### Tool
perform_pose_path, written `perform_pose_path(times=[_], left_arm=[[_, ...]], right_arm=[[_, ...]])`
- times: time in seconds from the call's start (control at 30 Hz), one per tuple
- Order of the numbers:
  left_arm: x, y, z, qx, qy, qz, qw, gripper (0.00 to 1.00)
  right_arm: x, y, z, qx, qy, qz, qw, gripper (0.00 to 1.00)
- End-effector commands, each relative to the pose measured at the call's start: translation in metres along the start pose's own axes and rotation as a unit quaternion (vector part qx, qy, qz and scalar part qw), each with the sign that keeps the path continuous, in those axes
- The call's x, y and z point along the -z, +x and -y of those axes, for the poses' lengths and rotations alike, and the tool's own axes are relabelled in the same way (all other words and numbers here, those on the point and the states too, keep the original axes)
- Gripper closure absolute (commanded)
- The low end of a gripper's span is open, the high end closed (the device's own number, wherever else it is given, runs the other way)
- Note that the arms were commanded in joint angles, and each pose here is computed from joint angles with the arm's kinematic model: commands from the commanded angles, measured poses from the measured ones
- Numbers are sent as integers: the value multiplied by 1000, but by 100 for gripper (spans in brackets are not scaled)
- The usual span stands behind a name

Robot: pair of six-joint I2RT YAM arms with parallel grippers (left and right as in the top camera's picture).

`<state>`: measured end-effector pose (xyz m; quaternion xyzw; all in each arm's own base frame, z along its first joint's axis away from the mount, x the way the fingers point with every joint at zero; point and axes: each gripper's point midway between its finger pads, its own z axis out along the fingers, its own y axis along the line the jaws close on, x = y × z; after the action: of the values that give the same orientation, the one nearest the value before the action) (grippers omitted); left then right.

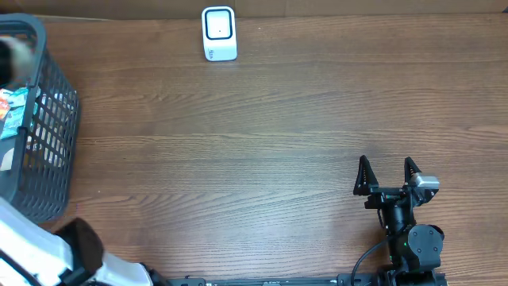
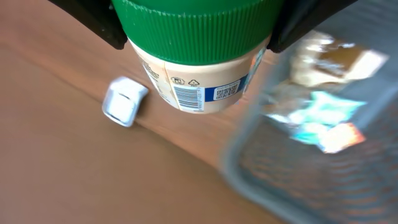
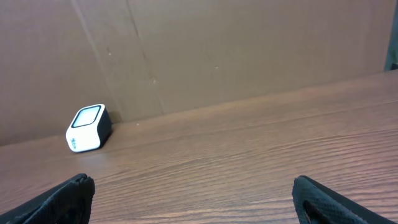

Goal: Scan the item barcode
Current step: 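Carry the jar to the table center and release it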

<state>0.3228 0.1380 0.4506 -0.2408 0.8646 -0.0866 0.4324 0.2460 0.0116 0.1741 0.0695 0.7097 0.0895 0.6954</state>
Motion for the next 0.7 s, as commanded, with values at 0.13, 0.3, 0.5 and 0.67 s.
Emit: perform_pose_path(times=[0.13, 0.3, 0.5, 0.67], left_arm=[[-46, 85, 115, -126, 107, -150, 975, 71], [-107, 199, 142, -221, 67, -326, 917, 70], [-171, 298, 159, -268, 59, -412, 869, 70], [-211, 362, 164, -280, 55, -437, 853, 70]], right_arm=[[0, 2, 2, 1, 3, 1, 1000, 0], [0, 2, 2, 1, 3, 1, 1000, 0], [0, 2, 2, 1, 3, 1, 1000, 0], [0, 2, 2, 1, 2, 1, 1000, 0]])
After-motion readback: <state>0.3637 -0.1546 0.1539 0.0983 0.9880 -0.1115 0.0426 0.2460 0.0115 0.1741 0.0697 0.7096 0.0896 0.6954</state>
